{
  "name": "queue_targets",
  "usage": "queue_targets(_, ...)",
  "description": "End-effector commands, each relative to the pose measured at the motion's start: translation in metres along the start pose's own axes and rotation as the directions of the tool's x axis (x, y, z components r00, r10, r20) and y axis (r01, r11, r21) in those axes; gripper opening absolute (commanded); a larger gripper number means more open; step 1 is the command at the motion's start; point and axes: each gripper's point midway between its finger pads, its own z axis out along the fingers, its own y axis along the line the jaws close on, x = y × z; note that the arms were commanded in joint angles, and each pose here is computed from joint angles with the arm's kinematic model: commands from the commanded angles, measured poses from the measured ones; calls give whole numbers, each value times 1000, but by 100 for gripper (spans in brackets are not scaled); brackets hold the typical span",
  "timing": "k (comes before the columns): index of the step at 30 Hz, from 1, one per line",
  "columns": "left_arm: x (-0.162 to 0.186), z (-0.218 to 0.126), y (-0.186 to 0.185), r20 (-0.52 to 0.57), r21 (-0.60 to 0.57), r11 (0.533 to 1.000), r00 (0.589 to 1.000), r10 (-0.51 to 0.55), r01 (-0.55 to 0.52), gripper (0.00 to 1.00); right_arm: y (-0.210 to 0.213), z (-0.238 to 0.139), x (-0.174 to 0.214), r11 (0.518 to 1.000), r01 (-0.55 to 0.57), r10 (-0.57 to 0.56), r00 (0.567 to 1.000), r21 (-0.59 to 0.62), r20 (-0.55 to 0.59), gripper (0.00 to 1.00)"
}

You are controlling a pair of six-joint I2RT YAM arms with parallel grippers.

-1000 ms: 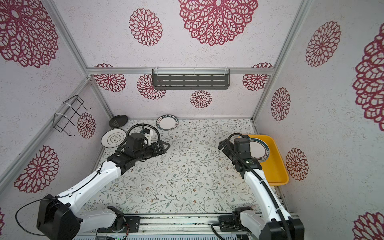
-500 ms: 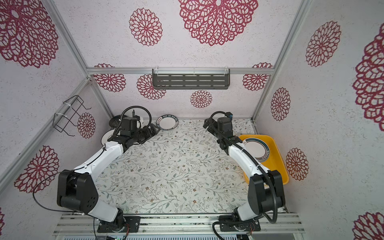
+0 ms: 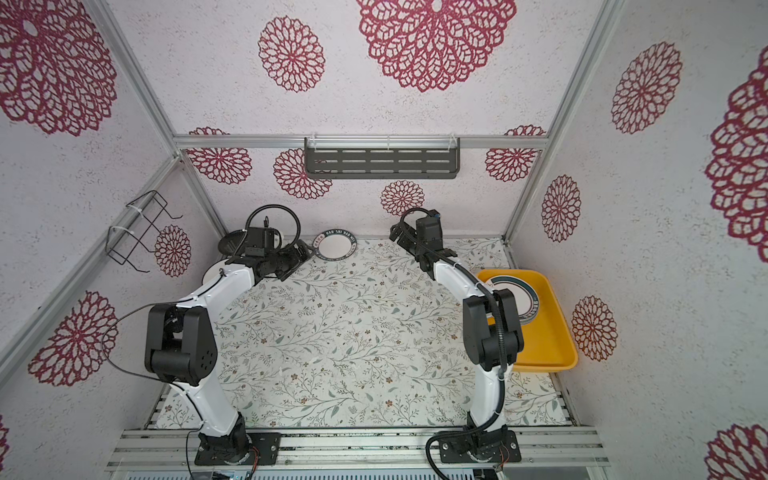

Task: Place the plates into the plastic bin on the countertop
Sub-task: 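Move the right gripper to the far wall while the left approaches the HAO SHI plate, then close the left gripper on the HAO SHI plate while the right hovers beside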

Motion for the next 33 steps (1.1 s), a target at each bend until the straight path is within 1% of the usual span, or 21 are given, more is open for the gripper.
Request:
queue_targets(1,-17,13,1,-2,52,997,999,-53,53,98,30,1,-11,996,6,-6,1000,-86,3,99)
queue_targets(2,-14,28,13,-34,38,996,996,-77,78,99,30,4,-11,996,3,-3,1000,-91,-2,99)
queue_targets(4,-14,42,21,-60,31,995,994,-96,98,100,29,10,-9,996,-3,2,1000,-91,-17,99)
queue_targets(10,-26,76,33,-77,59,981,981,-180,185,98,19,26,0,998,-11,7,998,-65,-63,99)
queue_targets(17,-36,116,46,-78,116,932,938,-337,344,93,14,38,1,996,-53,48,996,-67,-76,99)
queue_targets(21,-41,133,45,-90,156,904,917,-389,399,90,11,39,0,997,-56,51,996,-60,-77,99)
queue_targets(28,-44,151,61,-67,126,889,898,-436,441,87,8,44,3,995,-75,70,994,-59,-82,99)
queue_targets(33,-42,166,71,-62,115,871,879,-473,477,83,9,46,2,993,-95,89,992,-69,-85,99)
